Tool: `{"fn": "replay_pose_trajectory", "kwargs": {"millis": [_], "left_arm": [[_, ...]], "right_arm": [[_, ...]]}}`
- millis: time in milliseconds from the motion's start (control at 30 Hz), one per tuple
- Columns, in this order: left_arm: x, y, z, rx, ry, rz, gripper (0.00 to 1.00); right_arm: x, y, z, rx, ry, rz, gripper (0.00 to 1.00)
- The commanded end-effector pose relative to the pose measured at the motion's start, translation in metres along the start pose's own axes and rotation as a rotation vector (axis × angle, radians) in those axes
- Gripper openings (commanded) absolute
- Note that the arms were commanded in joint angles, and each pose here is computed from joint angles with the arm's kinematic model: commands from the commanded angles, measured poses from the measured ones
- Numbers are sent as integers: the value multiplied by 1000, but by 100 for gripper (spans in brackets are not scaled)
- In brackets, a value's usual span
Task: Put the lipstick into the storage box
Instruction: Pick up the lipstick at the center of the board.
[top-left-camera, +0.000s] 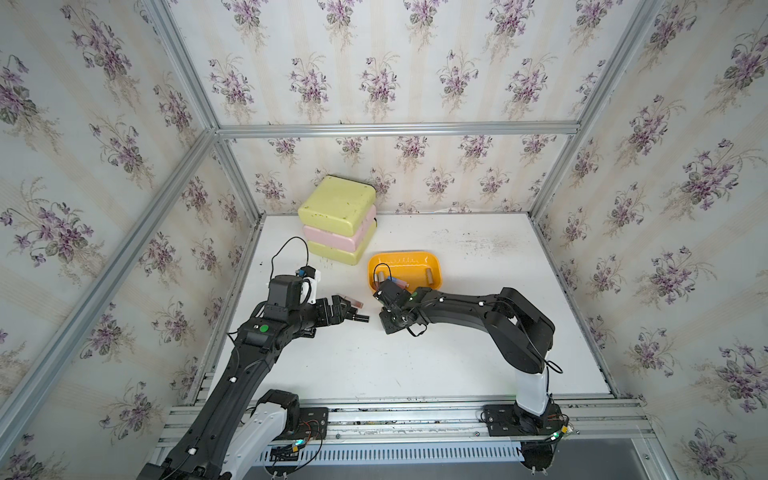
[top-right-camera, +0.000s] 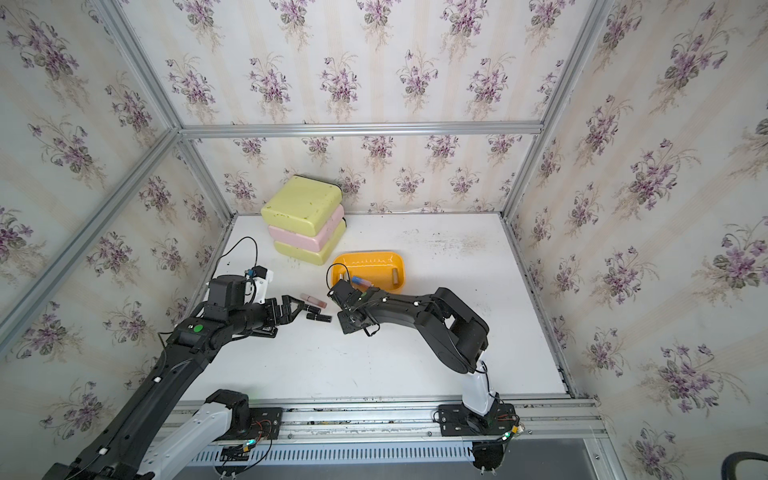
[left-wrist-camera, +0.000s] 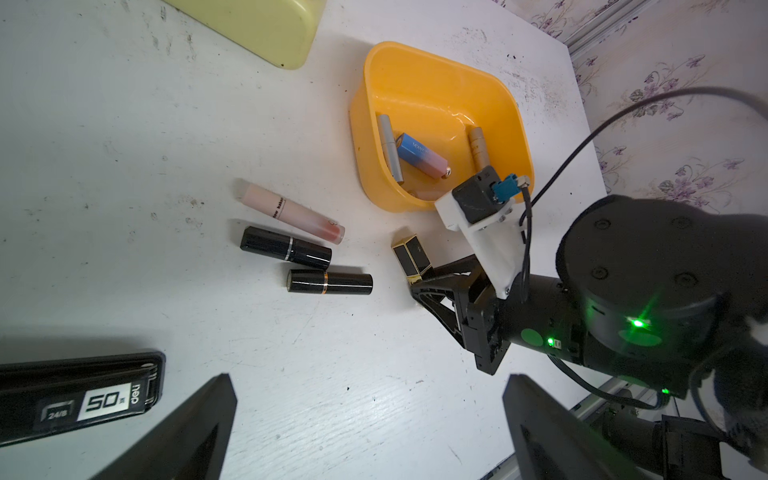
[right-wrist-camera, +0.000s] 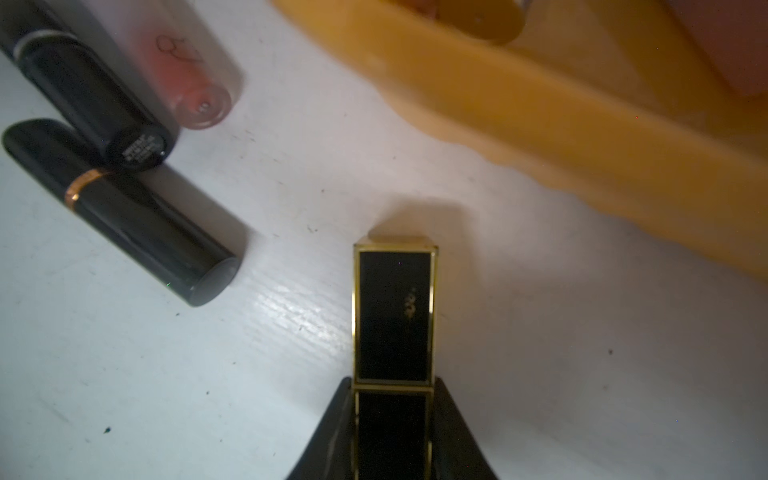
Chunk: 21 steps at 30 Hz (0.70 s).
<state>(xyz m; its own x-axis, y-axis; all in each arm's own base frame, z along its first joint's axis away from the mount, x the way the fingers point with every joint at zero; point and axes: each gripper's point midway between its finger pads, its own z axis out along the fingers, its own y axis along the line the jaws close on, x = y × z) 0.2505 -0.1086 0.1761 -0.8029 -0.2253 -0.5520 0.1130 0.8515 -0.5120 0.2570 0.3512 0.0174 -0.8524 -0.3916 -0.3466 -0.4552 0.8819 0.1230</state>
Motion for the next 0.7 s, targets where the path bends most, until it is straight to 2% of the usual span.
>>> {"fn": "replay_pose_trajectory", "kwargs": {"millis": [0,267,500,667], "left_arm": [[-3,-7,2,50,-2,-23,100],[-7,-19,-1,123,-22,-15,100],[-11,-35,-1,222,-20,-4,100],[-20,-52,-6,315,-58,16,100]], "right_arm": [[7,-2,-4,2,20,-2,25],[0,11,-27,-99,-35,-30,22],[-10,17,-52,-280,-81,7,22],[-23,12,-84,-458,-143,60,21]]}}
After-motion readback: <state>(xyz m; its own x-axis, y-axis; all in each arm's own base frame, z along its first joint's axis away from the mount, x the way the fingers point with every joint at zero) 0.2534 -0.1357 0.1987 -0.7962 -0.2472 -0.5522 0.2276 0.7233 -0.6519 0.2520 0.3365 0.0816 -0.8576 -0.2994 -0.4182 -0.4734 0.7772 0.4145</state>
